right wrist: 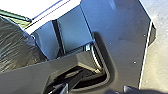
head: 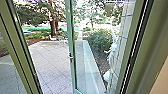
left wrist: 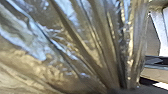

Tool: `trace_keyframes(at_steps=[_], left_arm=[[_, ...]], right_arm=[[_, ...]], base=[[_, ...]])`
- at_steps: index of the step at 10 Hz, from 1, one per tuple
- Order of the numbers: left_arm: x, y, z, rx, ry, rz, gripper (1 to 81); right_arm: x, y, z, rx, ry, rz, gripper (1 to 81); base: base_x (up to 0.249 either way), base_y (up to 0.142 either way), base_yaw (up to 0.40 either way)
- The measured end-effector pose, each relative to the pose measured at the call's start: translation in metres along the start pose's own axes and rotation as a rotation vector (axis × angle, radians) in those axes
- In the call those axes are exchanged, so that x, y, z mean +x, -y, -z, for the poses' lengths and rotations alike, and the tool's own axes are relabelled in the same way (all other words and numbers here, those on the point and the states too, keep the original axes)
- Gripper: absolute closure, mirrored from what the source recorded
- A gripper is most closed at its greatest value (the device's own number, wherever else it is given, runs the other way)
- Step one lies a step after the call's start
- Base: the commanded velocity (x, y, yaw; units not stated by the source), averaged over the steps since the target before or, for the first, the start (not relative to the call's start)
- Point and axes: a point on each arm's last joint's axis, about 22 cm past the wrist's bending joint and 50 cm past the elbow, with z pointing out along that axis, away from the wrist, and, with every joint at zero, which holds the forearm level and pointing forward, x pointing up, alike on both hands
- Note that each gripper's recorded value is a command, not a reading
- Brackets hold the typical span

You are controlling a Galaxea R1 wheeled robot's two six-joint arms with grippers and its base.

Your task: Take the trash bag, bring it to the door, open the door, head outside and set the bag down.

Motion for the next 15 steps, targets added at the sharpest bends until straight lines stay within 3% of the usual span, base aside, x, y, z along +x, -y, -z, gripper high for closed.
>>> trace_keyframes(at_steps=[12, 15], left_arm=[[-0.011, -0.002, 0.0, -0.001, 0.009, 0.002, 81.1], [0.002, -0.001, 0.0, 0.002, -0.008, -0.002, 81.1]], right_arm=[[-0.009, -0.001, 0.0, 0.0, 0.008, -0.004, 1.0], [-0.003, 0.0, 0.0, 0.001, 0.001, 0.001, 1.0]], base=[[0.017, 0.0, 0.0], [0.085, 0.0, 0.0]])
